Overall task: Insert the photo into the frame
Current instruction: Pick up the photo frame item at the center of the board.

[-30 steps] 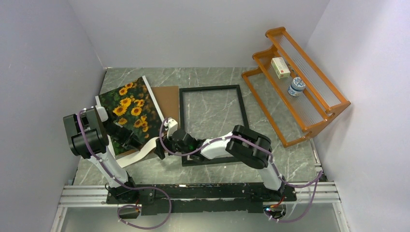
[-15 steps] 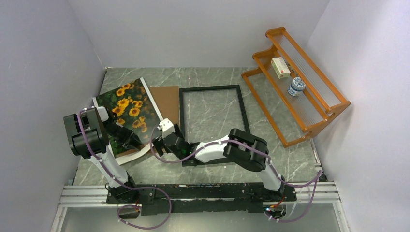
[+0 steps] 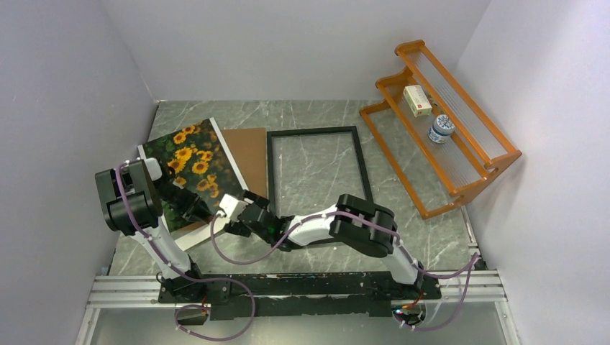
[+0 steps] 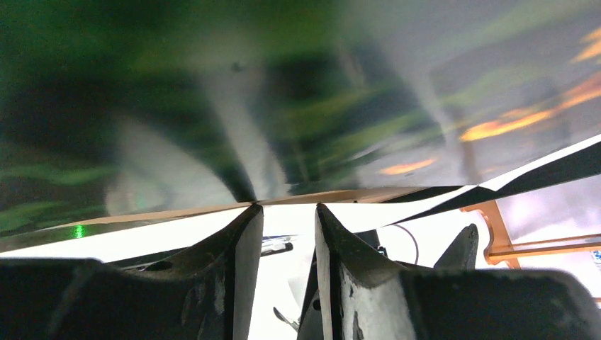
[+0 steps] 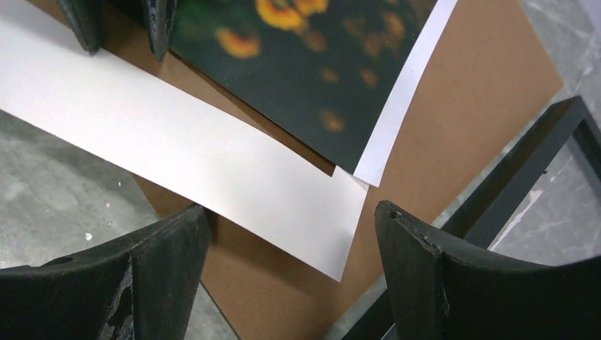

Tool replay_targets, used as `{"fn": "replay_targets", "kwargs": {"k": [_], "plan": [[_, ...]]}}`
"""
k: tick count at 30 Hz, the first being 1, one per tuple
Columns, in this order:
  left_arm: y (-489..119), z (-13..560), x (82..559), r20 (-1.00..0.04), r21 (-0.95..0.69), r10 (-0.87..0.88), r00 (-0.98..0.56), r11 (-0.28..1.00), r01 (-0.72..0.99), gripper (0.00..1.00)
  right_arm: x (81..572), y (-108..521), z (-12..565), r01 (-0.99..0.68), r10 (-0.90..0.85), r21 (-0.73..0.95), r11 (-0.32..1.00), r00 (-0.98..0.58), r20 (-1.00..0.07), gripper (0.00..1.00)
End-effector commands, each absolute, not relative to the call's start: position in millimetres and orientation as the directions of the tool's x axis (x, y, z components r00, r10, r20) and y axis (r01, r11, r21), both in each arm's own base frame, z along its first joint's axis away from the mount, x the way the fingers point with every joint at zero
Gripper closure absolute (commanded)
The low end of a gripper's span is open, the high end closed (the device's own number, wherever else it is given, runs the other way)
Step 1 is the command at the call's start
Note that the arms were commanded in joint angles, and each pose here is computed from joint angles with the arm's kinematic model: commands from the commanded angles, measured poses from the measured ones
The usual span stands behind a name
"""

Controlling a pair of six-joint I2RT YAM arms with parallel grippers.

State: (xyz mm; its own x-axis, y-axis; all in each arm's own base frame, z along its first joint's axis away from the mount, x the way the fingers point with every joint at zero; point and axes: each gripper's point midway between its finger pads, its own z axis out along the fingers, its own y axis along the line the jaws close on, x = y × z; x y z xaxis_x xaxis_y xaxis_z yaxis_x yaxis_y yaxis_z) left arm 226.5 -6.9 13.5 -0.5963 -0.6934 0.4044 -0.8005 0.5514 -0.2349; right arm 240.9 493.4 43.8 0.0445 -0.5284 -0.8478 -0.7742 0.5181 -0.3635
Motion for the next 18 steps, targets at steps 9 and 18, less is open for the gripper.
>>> {"fn": "replay_targets", "kwargs": {"k": [9,18], "plan": [[10.3,4.4,253.1,0.269,-0.266,-0.709,-0.652,0.596,-0.757,0.6,240.6,528.4,56.5,-0.621,-0.627,-0.716,0.32,0.428,-0.651,0.41],[20.1,29.1,260.2,0.185,-0.267,-0.733,-0.655,0.604,-0.751,0.58,227.1,531.2,52.2,-0.523,-0.644,-0.828,0.201,0.567,-0.514,0.94]]}}
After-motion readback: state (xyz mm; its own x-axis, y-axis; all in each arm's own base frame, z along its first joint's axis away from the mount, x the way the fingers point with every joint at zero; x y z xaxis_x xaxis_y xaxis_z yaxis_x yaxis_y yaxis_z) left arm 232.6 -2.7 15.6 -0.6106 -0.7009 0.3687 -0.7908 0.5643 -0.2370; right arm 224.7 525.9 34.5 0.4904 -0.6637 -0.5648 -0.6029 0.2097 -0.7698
